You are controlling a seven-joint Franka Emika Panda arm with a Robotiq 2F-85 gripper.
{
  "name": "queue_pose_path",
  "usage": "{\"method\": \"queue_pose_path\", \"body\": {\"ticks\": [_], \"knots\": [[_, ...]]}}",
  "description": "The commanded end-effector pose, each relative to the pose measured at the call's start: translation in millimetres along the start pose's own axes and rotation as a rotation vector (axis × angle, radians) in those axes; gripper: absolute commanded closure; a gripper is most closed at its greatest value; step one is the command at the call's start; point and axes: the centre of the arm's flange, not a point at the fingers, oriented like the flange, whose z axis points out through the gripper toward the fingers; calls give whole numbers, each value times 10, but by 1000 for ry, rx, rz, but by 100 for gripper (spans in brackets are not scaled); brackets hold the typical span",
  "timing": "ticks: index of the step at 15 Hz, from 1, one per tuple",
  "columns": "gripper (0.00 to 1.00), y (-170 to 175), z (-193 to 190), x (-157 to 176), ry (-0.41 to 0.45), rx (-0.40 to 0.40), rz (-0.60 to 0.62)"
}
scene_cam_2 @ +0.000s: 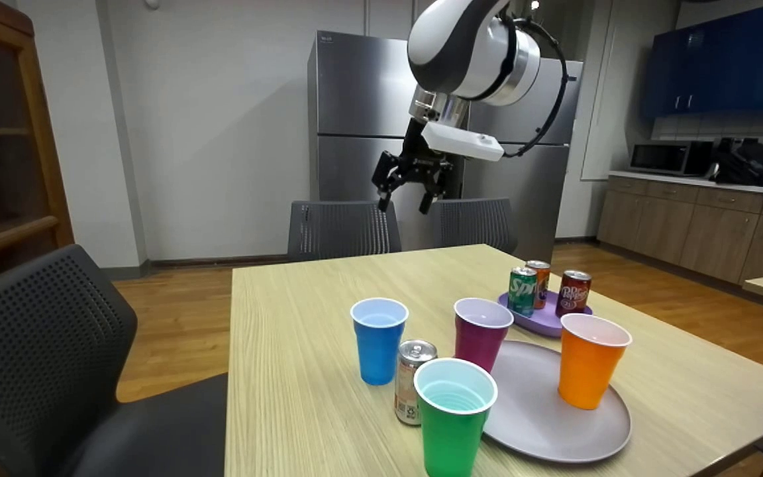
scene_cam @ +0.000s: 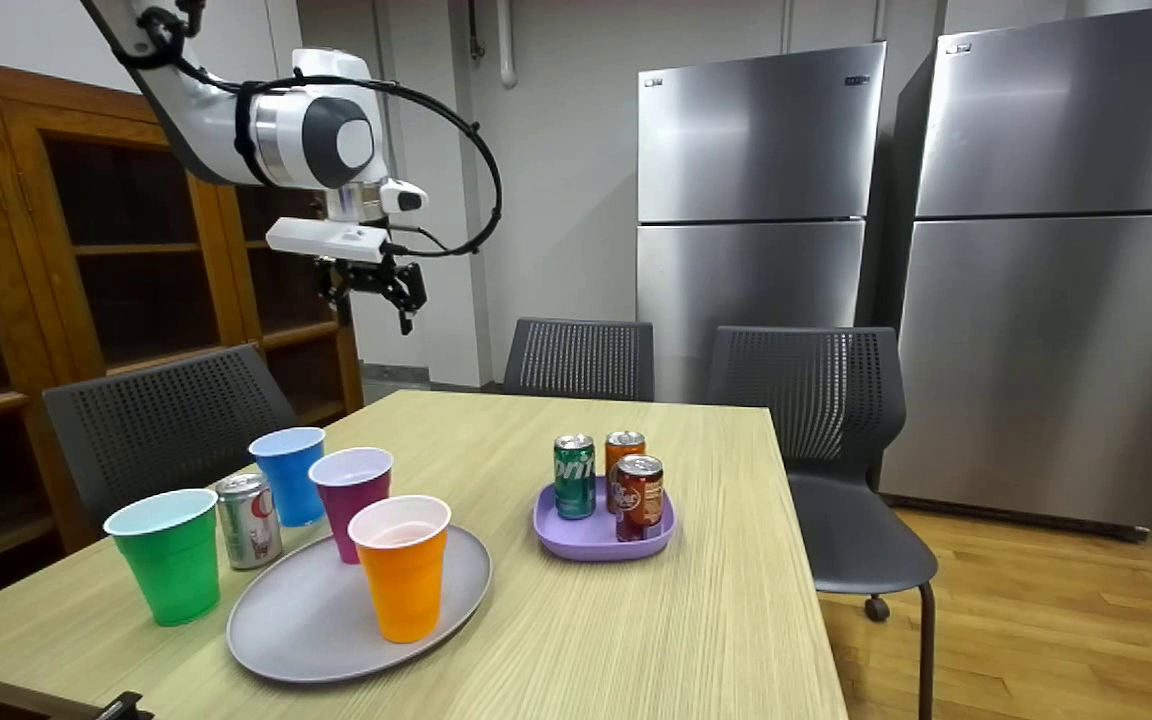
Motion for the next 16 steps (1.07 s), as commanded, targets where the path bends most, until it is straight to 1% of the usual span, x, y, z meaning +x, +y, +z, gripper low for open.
{"method": "queue_pose_path", "body": {"ticks": [1,4,6,10,12,16], "knots": [[0,1,0,0,0,0,-1],[0,-73,33,58,3,-4,-38],[0,-168,22,79,14,20,-66],[0,-379,96,-37,-46,78,-158],[0,-473,163,-123,-78,101,-186],[0,-510,296,-278,-109,122,-165]]}}
